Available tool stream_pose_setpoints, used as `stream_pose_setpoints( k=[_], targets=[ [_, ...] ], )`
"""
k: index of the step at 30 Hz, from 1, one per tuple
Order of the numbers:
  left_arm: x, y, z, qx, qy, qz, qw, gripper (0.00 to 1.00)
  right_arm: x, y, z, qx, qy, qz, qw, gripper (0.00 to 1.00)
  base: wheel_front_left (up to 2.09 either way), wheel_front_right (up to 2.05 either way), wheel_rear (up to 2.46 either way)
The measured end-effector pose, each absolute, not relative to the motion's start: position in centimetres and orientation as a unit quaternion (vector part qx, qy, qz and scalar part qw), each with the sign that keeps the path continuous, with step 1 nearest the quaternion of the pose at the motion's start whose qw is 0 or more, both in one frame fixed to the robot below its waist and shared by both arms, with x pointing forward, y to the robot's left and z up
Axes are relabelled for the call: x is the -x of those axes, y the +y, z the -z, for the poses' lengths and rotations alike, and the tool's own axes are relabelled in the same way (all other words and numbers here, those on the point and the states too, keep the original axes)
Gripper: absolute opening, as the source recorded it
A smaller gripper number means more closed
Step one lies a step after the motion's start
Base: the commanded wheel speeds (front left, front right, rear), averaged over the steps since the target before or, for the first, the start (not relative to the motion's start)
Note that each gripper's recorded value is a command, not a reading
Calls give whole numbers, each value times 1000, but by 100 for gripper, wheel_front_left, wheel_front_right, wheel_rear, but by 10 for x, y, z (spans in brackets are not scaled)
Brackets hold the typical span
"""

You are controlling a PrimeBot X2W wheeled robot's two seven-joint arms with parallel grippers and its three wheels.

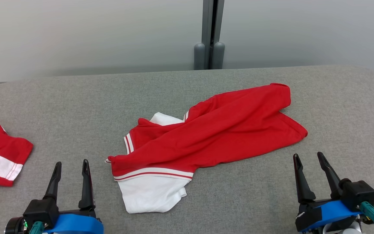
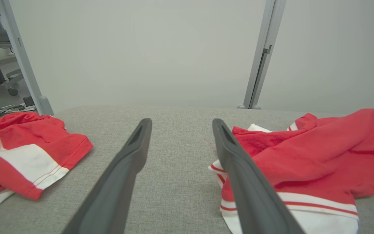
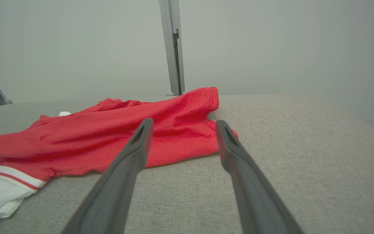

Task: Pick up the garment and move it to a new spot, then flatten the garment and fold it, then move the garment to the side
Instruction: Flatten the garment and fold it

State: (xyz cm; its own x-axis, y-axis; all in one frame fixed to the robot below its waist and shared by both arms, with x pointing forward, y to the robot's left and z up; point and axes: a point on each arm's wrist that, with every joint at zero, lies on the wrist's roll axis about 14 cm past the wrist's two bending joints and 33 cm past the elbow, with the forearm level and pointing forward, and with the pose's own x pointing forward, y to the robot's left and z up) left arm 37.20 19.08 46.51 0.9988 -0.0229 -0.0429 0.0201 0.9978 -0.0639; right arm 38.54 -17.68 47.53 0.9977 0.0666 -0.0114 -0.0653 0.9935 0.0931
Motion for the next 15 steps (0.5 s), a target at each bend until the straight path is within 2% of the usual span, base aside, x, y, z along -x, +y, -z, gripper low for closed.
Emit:
stream_pose_setpoints(
  k=[8, 15],
  targets=[
    [-372, 189, -462, 33, 26, 13, 999, 100, -385, -182, -472, -46, 11, -26, 999, 100, 0, 0, 0],
    [-366, 164, -440, 48, 63, 48, 996, 100, -394, -187, -467, -32, 21, -20, 999, 100, 0, 0, 0]
  ],
)
